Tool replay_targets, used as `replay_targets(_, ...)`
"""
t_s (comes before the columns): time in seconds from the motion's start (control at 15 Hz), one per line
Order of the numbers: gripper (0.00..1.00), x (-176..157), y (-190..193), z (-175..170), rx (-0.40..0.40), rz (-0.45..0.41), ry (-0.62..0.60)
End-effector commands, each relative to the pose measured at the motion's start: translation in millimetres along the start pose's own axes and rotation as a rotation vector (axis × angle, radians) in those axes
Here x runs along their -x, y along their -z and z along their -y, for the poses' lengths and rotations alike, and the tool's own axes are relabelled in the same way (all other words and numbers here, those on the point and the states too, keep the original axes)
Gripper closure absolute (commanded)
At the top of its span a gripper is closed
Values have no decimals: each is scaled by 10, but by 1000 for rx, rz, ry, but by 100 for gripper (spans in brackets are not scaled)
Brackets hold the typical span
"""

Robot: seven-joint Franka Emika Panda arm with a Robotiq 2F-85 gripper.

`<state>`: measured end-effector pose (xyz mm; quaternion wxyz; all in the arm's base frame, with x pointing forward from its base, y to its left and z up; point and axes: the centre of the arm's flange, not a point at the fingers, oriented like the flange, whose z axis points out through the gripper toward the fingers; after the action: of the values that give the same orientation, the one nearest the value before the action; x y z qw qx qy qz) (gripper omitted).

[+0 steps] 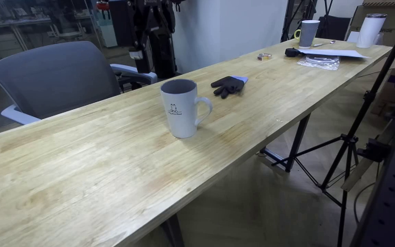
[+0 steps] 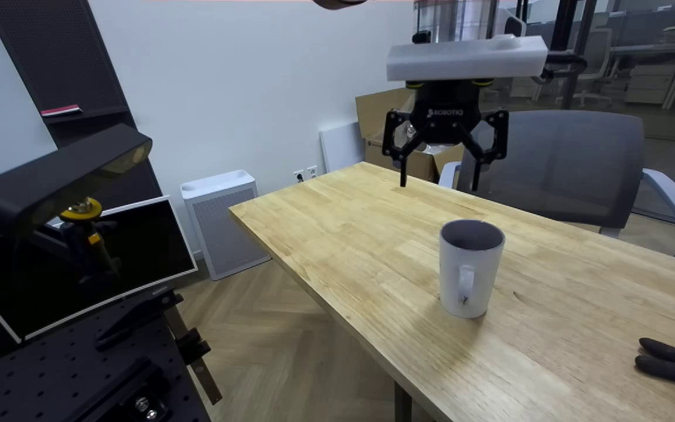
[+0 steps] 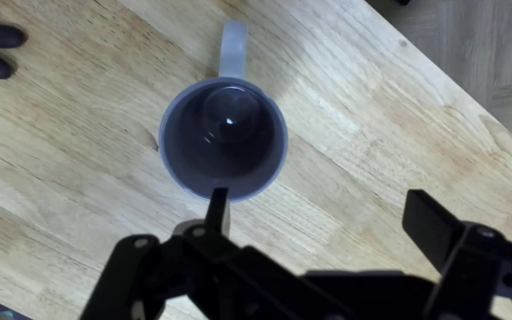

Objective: Move the mug backwards

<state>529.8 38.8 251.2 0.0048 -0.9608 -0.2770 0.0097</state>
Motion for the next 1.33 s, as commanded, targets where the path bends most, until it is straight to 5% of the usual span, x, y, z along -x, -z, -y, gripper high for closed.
replay_targets(0.0, 0, -45, -88, 5, 26, -24, -23)
replay_targets(1.27, 0, 68, -753, 17, 59, 35, -36)
